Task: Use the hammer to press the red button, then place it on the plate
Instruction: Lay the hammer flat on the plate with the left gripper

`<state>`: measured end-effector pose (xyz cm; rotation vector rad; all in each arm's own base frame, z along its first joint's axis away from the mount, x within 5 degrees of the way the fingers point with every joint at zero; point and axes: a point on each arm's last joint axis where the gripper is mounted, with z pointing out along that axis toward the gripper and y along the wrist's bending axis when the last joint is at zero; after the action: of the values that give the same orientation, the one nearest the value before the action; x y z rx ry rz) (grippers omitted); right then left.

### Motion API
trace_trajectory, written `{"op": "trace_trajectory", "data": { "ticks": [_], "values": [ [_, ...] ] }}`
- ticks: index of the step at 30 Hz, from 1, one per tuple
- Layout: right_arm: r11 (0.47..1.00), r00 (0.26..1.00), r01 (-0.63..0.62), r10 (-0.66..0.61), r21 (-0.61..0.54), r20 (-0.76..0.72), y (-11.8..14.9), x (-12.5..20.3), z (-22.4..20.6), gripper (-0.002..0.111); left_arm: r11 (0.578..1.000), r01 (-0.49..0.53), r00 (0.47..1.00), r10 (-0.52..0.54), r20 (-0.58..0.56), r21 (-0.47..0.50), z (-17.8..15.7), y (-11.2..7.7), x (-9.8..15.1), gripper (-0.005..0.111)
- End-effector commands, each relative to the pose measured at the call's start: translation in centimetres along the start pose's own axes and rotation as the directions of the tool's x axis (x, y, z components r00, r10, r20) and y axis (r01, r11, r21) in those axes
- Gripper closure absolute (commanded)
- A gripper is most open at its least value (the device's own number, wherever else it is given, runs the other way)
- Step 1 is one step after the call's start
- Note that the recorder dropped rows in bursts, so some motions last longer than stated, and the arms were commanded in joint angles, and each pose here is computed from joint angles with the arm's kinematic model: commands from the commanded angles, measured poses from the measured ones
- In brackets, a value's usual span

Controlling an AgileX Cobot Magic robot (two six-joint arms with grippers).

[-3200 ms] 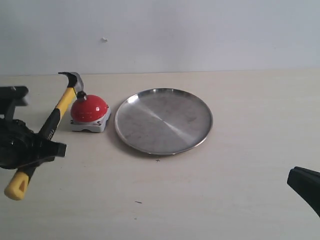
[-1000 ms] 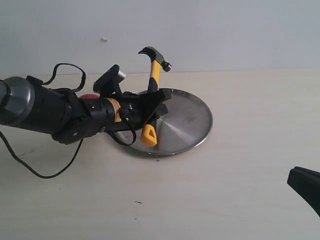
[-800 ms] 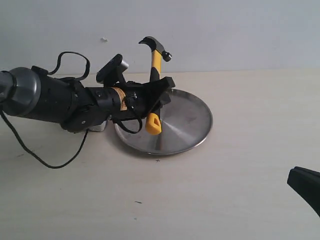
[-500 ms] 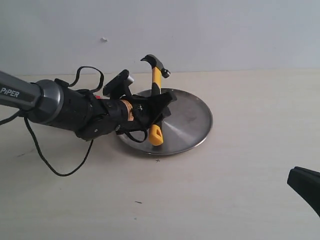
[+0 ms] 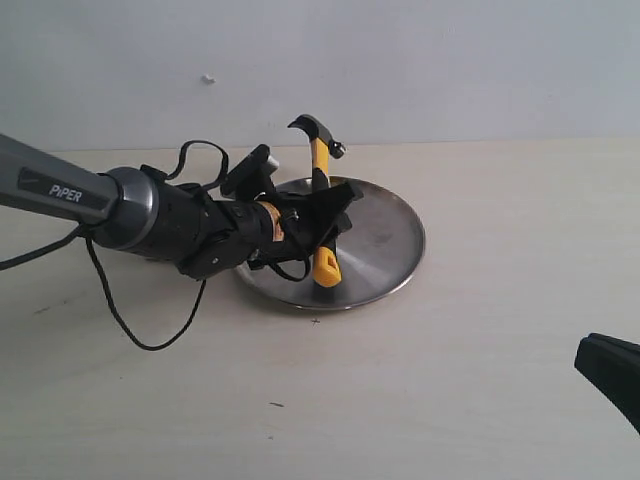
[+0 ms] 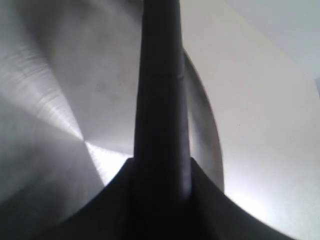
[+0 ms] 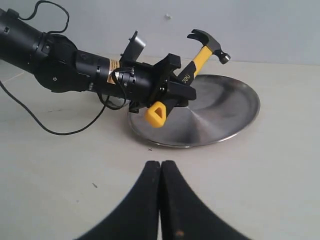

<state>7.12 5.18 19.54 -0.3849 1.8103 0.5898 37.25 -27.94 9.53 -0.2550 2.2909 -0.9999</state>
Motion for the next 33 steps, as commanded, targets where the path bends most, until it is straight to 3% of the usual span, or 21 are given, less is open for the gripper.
{"op": "trace_trajectory", "data": {
  "ticks": [1, 33],
  "values": [
    [1.000, 1.000, 0.001, -0.001, -0.007, 0.005, 0.1, 0.0, -0.1, 0.108, 0.997, -0.043, 0.999, 0.042, 0.013, 0.068, -0.1, -1.2, -0.3, 0.107],
    [1.000, 1.000, 0.001, -0.001, -0.007, 0.005, 0.1, 0.0, -0.1, 0.108, 0.998, -0.066, 0.997, 0.066, -0.037, -0.006, 1.3, 0.6, 0.7, 0.107]
  ]
}}
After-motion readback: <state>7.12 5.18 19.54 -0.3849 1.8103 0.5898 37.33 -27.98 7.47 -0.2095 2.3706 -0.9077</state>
